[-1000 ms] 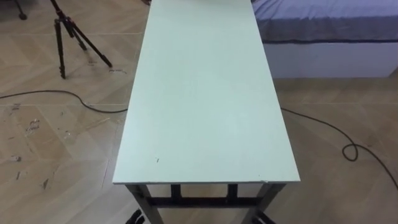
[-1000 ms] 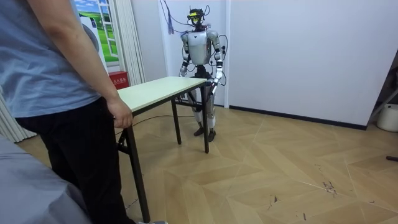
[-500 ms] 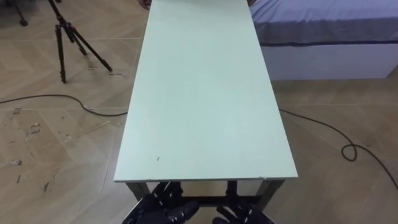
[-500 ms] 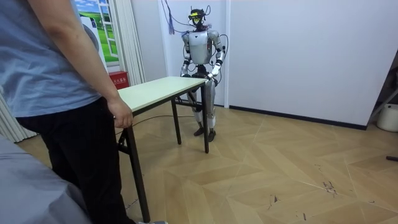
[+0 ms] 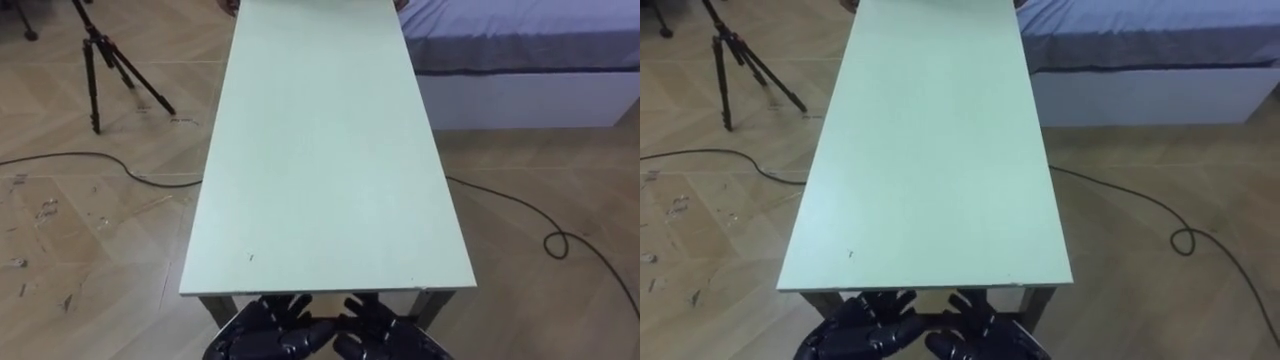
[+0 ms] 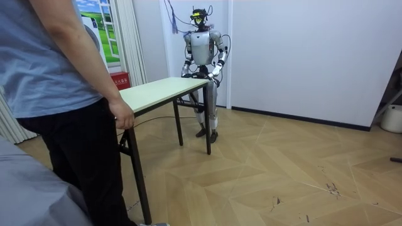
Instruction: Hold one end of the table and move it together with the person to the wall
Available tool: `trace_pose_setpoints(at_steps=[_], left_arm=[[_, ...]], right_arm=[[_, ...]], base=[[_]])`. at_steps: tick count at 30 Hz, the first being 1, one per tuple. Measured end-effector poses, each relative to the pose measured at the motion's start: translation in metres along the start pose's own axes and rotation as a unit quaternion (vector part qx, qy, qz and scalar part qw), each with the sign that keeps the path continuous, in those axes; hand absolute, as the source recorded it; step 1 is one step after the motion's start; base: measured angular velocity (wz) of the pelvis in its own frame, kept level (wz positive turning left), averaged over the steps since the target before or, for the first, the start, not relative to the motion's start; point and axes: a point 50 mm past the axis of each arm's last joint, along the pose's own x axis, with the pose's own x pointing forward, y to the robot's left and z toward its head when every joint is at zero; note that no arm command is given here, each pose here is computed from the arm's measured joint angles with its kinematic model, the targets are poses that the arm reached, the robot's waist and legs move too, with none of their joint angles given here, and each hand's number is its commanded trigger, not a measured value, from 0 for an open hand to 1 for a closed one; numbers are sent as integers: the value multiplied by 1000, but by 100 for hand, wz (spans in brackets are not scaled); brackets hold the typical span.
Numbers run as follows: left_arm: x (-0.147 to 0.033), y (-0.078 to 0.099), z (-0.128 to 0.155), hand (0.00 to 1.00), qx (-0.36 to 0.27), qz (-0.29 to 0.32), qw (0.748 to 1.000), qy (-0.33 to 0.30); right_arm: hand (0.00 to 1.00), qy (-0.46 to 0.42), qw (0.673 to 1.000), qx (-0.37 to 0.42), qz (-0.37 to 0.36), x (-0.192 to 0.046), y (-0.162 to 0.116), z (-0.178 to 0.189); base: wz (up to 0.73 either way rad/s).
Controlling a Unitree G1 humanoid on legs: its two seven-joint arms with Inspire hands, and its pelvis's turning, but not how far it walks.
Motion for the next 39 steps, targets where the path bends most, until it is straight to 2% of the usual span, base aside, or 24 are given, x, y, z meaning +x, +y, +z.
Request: trace_pose_setpoints(at_steps=[5, 10, 19, 29, 34, 39], left_arm=[[3, 1, 4, 0, -4, 11, 1000, 4], [4, 1, 3, 0, -57, 25, 998, -11], [11, -2, 4, 0, -145, 39, 988, -32], [9, 6, 11, 0, -236, 71, 967, -65], [11, 5, 11, 0, -261, 77, 960, -64], [13, 5, 12, 0, -269, 84, 958, -62]], right_arm=[[0, -15, 1000, 3, 1, 4, 0, 10], [0, -44, 998, 18, 31, 9, 14, 22], [0, -65, 992, 111, 17, 10, 14, 22], [0, -92, 972, 216, 1, 13, 16, 22], [0, -111, 954, 278, -3, 13, 15, 24], [0, -122, 948, 294, -10, 14, 15, 27]], base=[[0], [0], [-1], [0], [0], [0]])
